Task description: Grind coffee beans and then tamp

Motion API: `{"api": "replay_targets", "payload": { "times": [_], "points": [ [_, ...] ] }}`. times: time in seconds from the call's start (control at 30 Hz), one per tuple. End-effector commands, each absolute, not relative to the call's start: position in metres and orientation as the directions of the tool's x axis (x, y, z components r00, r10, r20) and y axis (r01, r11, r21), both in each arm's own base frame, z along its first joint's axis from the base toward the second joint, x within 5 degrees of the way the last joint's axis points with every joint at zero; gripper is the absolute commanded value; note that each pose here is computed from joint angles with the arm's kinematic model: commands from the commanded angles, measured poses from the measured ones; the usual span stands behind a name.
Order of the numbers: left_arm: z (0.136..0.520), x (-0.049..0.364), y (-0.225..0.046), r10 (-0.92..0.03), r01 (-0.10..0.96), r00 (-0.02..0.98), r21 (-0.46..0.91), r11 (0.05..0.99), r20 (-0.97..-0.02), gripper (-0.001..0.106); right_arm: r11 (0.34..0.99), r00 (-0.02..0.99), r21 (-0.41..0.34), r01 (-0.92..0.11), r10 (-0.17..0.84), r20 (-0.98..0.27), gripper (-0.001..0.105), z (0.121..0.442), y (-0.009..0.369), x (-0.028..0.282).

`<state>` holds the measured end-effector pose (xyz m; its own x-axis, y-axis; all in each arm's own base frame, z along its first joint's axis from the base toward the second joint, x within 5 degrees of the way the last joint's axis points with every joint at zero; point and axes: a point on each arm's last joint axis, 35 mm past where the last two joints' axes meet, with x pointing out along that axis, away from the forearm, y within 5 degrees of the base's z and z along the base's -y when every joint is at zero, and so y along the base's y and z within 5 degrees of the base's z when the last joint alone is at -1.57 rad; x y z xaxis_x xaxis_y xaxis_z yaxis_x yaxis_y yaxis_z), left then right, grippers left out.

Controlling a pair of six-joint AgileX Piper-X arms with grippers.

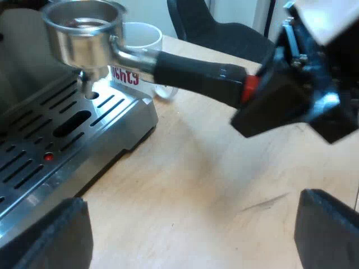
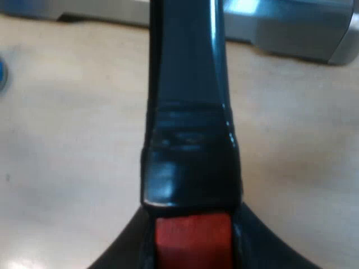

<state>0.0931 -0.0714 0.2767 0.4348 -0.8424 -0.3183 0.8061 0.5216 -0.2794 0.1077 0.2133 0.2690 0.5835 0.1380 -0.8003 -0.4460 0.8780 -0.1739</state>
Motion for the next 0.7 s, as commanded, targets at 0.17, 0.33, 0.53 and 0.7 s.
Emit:
{"api": "replay_targets", "payload": {
  "times": [0.17,0.33,0.53,0.7],
  "points": [
    [0.277,0.091,-0.071,-0.848,0.811,0.425,-0.284,0.512,-0.316,0.082,0.843,0.635,-0.191,-0.503,0.21,-0.743,0.0,0.273,0.205,0.089],
    [0.277,0.091,-0.071,-0.848,0.811,0.425,-0.284,0.512,-0.316,0.082,0.81,0.635,-0.213,-0.547,0.236,-0.736,0.0,0.268,0.208,0.081],
    [0.277,0.091,-0.071,-0.848,0.811,0.425,-0.284,0.512,-0.316,0.081,0.73,0.601,-0.194,-0.655,0.347,-0.72,0.0,0.258,0.21,0.075],
    [0.277,0.091,-0.071,-0.848,0.811,0.425,-0.284,0.512,-0.316,0.081,0.676,0.572,-0.204,-0.708,0.378,-0.728,0.0,0.249,0.21,0.073]
  ]
}}
